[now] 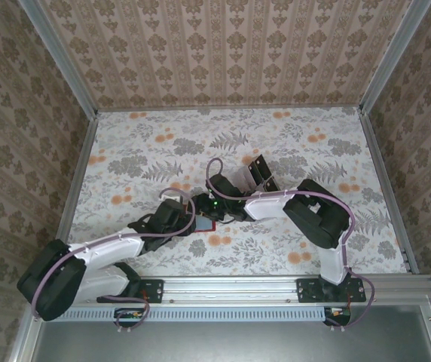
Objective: Put the credit cards into the card holder
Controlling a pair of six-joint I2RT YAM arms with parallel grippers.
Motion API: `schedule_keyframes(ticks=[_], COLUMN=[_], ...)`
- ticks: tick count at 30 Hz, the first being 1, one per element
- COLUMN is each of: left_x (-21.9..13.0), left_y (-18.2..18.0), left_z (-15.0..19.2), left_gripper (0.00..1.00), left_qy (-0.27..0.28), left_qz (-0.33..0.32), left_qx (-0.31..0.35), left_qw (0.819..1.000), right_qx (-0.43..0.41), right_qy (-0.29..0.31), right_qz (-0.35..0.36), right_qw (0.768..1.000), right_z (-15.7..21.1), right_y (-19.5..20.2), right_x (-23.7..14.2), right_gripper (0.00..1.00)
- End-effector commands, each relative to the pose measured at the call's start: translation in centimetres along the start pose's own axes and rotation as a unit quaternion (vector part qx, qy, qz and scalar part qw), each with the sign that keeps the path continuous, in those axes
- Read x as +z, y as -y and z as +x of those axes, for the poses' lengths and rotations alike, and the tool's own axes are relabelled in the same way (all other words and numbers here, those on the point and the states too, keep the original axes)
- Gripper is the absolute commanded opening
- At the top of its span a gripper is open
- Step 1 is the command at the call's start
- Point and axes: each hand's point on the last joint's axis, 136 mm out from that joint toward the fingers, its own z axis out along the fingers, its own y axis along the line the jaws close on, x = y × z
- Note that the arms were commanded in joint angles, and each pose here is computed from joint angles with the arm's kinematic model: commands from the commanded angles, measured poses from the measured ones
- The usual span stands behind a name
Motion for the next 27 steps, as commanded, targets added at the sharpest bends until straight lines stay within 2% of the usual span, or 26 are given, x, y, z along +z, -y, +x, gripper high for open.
schedule_keyframes(ticks=[1,17,27], left_x=[0.3,0.3,-0.1], left_y=[-0.3,-1.0,-0.5], left_z=[-0.1,0.4,-0.1], left_gripper=[0.60,0.55,0.64], left_qy=[0.003,0.005,0.014], left_qz=[-0.016,-0.024,-0.011], left_qx=[0.005,-0.010,-0.006], left_qw=[1.000,1.000,1.000], right_qx=[0.014,-0.003,-0.008], right_qy=[-0.003,0.014,0.006], right_qz=[0.028,0.045,0.035], right_qw=[0.999,0.999,0.999], right_z=[0.4,0.0,-0.1], right_y=[1.8,2.1,1.1], right_x=[-1.0,-2.4,-1.7], right_gripper=[0.55,0.55,0.55])
